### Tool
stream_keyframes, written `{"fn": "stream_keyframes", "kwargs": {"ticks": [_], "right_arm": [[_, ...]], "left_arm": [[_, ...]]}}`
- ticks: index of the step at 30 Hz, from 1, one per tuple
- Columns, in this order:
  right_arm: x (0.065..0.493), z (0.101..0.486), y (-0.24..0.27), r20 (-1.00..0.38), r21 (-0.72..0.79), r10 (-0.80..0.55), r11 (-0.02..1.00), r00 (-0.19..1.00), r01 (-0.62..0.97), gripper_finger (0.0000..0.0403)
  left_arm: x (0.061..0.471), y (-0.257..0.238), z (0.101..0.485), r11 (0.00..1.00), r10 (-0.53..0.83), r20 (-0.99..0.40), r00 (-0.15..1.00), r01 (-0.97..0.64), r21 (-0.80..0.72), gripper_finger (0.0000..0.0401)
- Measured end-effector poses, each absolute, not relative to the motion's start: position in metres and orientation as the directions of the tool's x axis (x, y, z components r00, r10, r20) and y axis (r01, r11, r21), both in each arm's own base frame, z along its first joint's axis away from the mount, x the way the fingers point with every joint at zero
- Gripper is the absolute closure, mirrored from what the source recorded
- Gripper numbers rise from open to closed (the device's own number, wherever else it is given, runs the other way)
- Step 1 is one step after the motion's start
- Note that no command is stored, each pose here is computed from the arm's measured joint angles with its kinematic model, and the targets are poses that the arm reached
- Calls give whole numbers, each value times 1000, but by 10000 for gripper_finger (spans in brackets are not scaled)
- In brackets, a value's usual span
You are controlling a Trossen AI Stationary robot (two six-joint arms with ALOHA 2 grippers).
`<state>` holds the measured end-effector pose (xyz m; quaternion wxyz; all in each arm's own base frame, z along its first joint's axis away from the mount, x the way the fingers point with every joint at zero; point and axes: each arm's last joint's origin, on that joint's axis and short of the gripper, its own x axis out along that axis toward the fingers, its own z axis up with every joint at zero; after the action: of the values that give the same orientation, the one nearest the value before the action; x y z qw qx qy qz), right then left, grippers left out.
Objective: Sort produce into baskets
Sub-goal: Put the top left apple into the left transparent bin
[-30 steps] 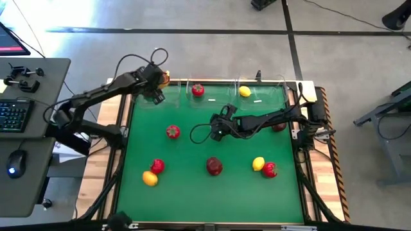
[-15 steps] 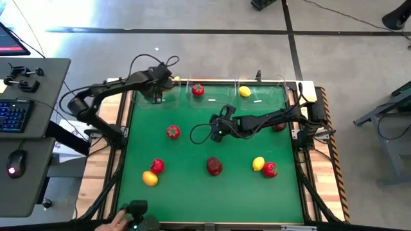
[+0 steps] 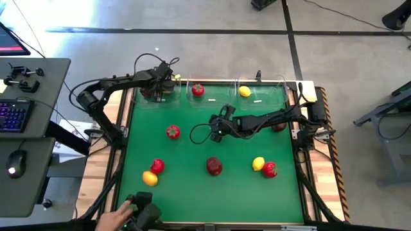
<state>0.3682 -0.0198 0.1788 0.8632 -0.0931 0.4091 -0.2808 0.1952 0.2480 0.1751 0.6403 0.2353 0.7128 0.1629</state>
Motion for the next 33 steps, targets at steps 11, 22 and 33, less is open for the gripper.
{"fn": "stream_keyframes", "kwargs": {"ticks": [11, 22, 33], "right_arm": [[368, 179, -20, -658, -384, -553, 831, 512, 404, 403], [369, 179, -19, -663, -373, -540, 839, 518, 396, 403], [369, 179, -18, -660, -371, -539, 840, 523, 397, 403]], "left_arm": [[193, 253, 170, 846, 530, -846, -58, 102, 523, 154], [194, 251, 170, 841, 539, -837, -94, 103, 531, 154], [201, 245, 171, 821, 571, -811, -126, 67, 568, 137]]}}
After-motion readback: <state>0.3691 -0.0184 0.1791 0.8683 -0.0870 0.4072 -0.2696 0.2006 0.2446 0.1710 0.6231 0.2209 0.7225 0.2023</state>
